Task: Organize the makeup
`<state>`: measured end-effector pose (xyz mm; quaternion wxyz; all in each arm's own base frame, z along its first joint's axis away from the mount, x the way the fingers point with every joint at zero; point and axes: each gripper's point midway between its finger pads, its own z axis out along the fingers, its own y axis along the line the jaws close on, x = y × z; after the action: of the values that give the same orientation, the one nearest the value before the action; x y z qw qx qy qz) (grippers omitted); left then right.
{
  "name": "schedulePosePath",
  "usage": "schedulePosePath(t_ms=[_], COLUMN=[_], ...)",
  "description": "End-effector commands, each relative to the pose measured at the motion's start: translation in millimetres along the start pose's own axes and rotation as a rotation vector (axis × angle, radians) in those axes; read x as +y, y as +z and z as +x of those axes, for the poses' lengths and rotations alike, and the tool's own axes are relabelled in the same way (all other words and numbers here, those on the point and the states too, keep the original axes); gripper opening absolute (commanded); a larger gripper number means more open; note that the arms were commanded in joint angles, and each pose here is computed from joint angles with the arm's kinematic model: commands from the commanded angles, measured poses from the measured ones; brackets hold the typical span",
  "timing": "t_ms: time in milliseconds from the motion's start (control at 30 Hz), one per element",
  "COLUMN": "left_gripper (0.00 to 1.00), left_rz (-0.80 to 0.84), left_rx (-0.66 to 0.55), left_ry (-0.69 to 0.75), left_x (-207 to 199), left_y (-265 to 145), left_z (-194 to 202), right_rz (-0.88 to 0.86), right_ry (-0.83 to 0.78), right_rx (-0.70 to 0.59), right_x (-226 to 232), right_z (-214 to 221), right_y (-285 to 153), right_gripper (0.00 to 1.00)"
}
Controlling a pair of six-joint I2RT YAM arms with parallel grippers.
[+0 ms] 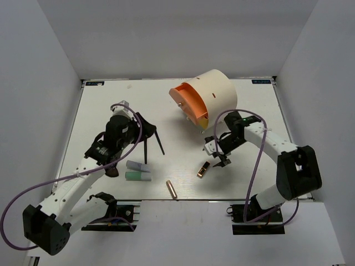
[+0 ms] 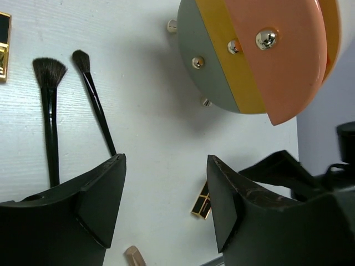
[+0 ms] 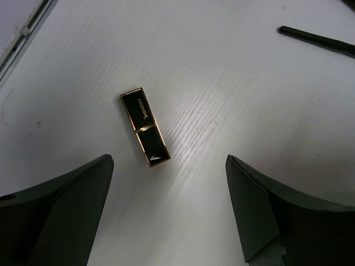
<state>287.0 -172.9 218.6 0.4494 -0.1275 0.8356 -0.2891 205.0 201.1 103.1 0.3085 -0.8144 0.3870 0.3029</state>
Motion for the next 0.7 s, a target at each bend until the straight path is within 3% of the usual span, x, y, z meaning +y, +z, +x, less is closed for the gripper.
schedulePosePath(t_ms=[0,567,667], left_gripper=[0.70,0.71,0.71], left_rz=[0.005,-0.046,-0.031], left_rx=[-0.003,0.035,0.084], left_ry=[-0.040,-0.051,-0.042], left_x=[3.7,19.5,16.7], left_y=[-12.3,-26.6,-25.7], left_z=[4.2,18.1,26.3], right_rz=[-0.056,-0.234,-0.245], right_ry=[-0.063,-0.007,0.004], right_rx=[0.048,0.165,0.176], right_x=[-2.8,25.4,32.8], right_z=[12.6,44.0,46.9], right_y=[20.0,72.9,75.9], right_gripper=[0.87,0.71,0.60])
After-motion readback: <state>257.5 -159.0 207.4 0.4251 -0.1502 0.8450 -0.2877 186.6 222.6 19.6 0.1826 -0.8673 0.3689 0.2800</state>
